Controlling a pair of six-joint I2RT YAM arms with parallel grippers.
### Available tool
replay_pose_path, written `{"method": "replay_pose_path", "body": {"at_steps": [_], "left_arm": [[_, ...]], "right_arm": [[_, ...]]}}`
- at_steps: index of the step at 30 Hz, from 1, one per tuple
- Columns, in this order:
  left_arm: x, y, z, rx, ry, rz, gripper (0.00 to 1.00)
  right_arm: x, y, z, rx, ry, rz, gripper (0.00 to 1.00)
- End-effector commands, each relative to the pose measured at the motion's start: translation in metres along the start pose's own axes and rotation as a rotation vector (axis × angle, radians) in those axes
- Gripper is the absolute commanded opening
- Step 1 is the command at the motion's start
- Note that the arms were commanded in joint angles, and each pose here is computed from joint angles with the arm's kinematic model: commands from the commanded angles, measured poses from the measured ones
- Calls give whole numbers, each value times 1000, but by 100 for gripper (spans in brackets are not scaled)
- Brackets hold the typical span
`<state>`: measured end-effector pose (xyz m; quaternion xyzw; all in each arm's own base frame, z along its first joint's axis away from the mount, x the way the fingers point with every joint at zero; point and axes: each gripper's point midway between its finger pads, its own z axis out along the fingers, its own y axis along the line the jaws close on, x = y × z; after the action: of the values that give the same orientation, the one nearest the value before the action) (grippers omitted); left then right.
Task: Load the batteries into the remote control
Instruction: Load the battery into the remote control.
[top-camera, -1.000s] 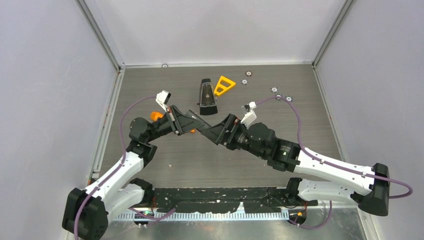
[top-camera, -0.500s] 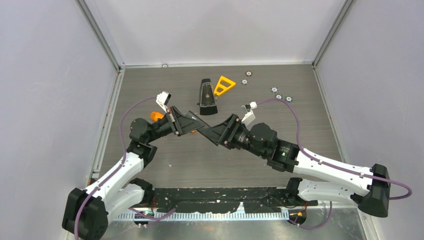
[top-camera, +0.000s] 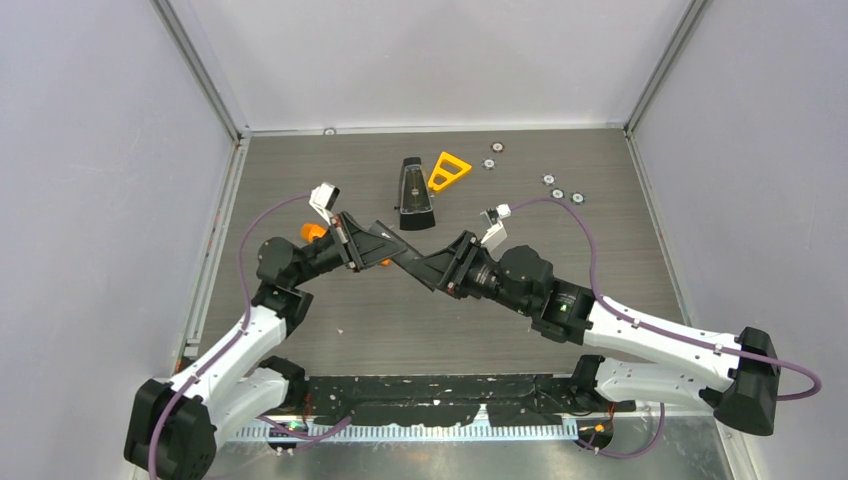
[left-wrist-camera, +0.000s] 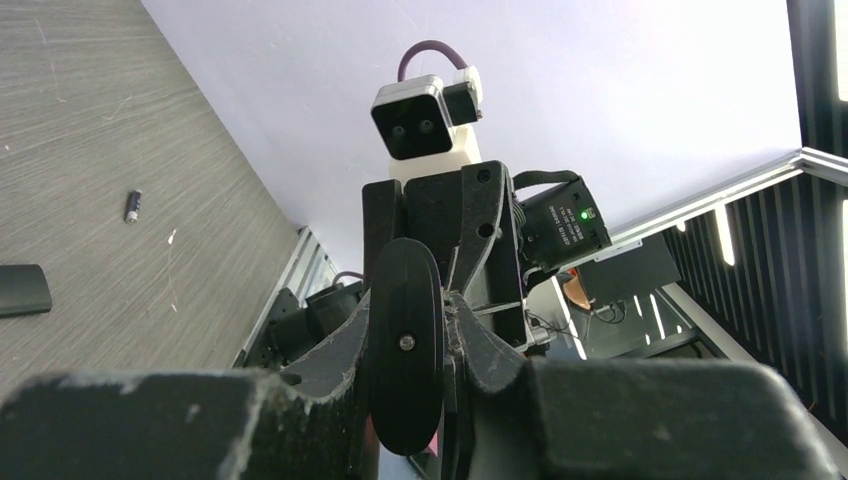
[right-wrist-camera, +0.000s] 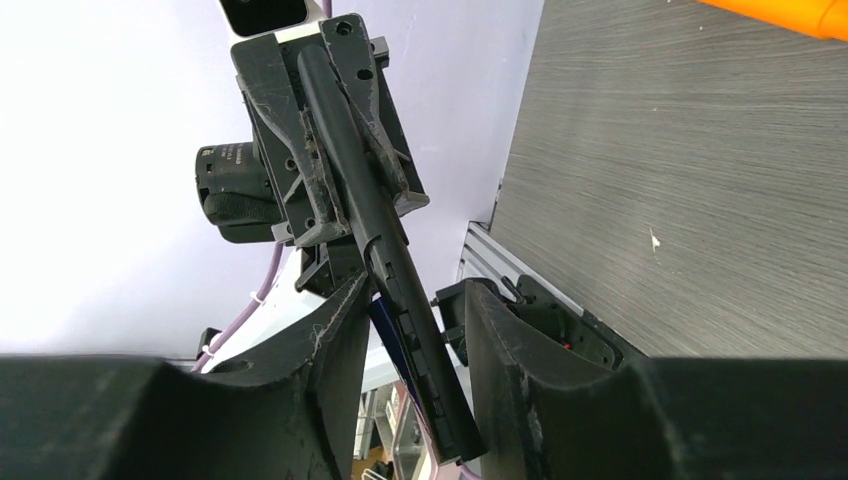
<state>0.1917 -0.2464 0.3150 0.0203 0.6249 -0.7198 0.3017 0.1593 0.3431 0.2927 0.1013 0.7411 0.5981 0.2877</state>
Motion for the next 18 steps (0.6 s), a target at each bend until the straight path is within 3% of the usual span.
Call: {"method": "replay_pose_path", "body": {"at_steps": [1, 18], "left_arm": [[-5, -21, -1, 60, -33, 41, 0], [-17, -23, -8, 54, -145, -177, 0]], "right_arm": [[-2, 16, -1, -76, -5, 26, 35], [-3, 23, -1, -128, -10, 41, 18]]}}
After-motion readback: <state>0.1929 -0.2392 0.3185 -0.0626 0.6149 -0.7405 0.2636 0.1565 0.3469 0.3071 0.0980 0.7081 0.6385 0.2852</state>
